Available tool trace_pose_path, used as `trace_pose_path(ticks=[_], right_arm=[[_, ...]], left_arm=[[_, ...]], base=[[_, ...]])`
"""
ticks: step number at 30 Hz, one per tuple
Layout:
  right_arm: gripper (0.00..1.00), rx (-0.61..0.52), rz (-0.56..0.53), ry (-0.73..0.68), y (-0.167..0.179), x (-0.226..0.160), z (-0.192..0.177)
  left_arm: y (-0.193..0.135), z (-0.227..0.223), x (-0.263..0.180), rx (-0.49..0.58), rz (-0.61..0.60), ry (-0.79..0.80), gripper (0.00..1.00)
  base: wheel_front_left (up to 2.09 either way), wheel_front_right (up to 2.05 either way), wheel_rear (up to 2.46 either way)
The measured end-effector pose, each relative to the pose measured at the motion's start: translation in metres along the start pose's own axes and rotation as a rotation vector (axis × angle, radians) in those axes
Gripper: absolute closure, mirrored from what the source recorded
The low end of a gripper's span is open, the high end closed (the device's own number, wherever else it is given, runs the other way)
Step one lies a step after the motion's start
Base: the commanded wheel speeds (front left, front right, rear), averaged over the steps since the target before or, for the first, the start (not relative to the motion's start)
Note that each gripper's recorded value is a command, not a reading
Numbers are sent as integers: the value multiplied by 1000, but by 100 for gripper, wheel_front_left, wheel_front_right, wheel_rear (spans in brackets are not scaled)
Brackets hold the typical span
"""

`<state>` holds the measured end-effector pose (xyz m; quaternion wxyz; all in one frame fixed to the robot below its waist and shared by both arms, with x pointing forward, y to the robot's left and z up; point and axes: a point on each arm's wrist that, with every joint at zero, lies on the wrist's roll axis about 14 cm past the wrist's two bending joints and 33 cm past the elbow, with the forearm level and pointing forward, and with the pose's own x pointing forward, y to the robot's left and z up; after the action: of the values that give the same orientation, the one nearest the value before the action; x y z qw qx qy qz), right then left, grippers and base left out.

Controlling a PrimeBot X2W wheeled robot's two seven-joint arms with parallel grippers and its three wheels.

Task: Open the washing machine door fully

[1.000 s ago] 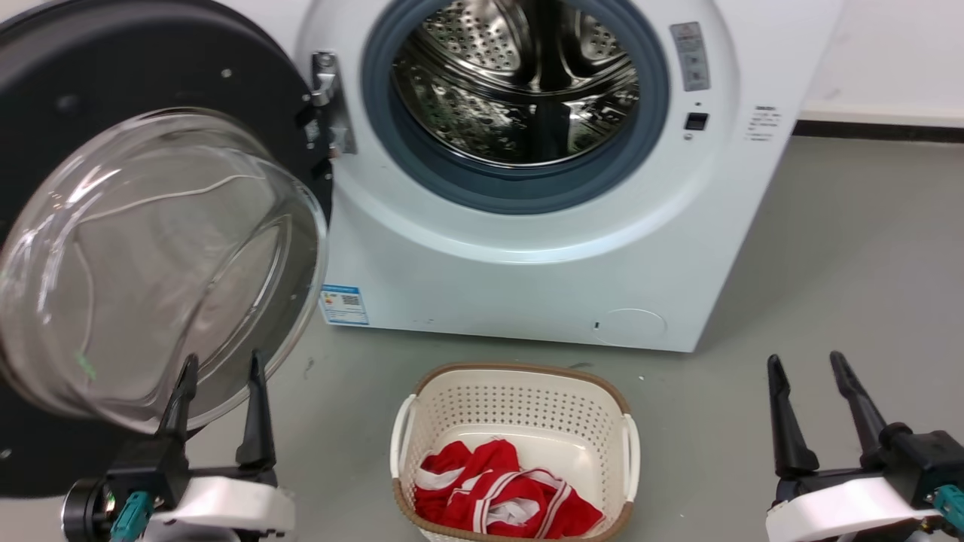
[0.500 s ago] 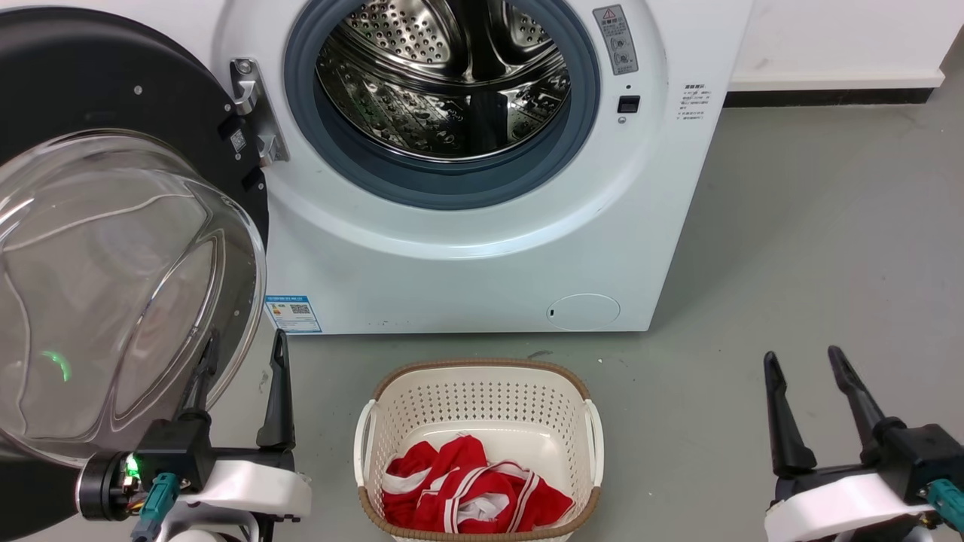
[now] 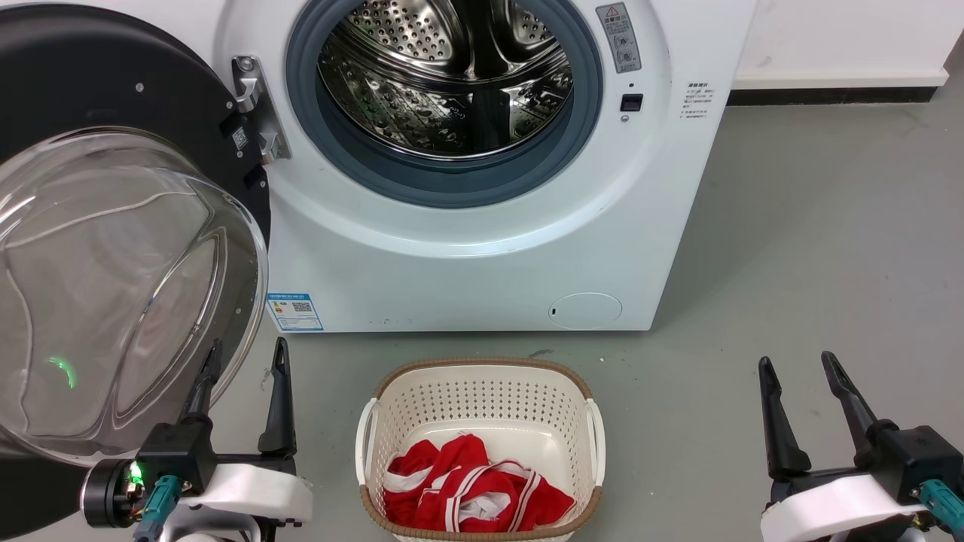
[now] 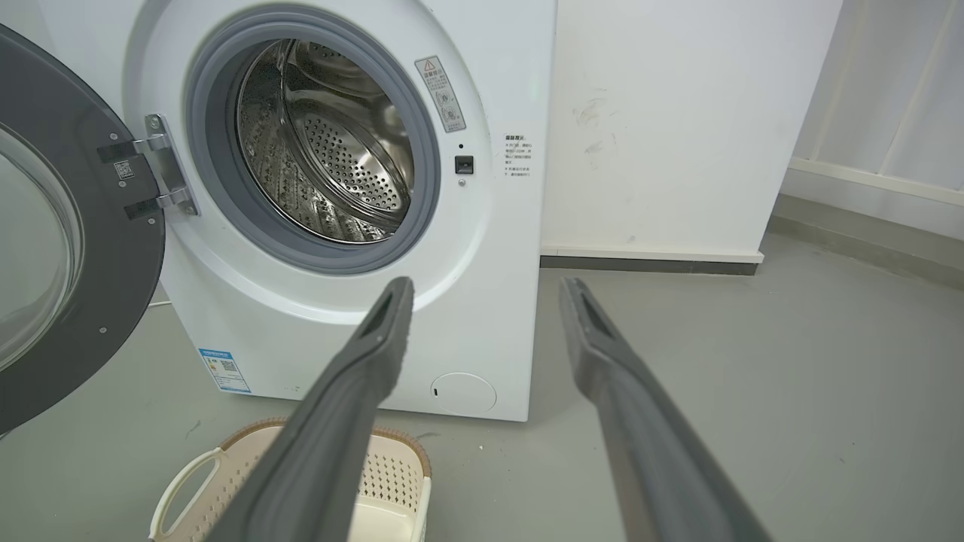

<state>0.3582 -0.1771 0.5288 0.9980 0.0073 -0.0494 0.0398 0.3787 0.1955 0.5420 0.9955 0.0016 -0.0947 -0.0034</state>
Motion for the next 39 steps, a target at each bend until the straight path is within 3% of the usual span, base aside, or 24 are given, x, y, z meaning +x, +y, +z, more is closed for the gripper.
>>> trace_pose_path(ticks=[6, 7, 12, 39], right_arm=[[0, 7, 4, 3, 1, 1, -1], [100, 8, 3, 6, 1, 0, -2], [100, 25, -3, 77, 1, -10, -24], [100, 530, -87, 89, -10, -2, -31]], left_arm=[[2, -1, -1, 0, 7, 3, 0], [2, -2, -1, -1, 7, 5, 100], [2, -26, -12, -22, 18, 91, 100], [14, -42, -14, -521, 139, 165, 100]], base=[[0, 0, 0], [0, 0, 0], [0, 0, 0], [0, 0, 0]])
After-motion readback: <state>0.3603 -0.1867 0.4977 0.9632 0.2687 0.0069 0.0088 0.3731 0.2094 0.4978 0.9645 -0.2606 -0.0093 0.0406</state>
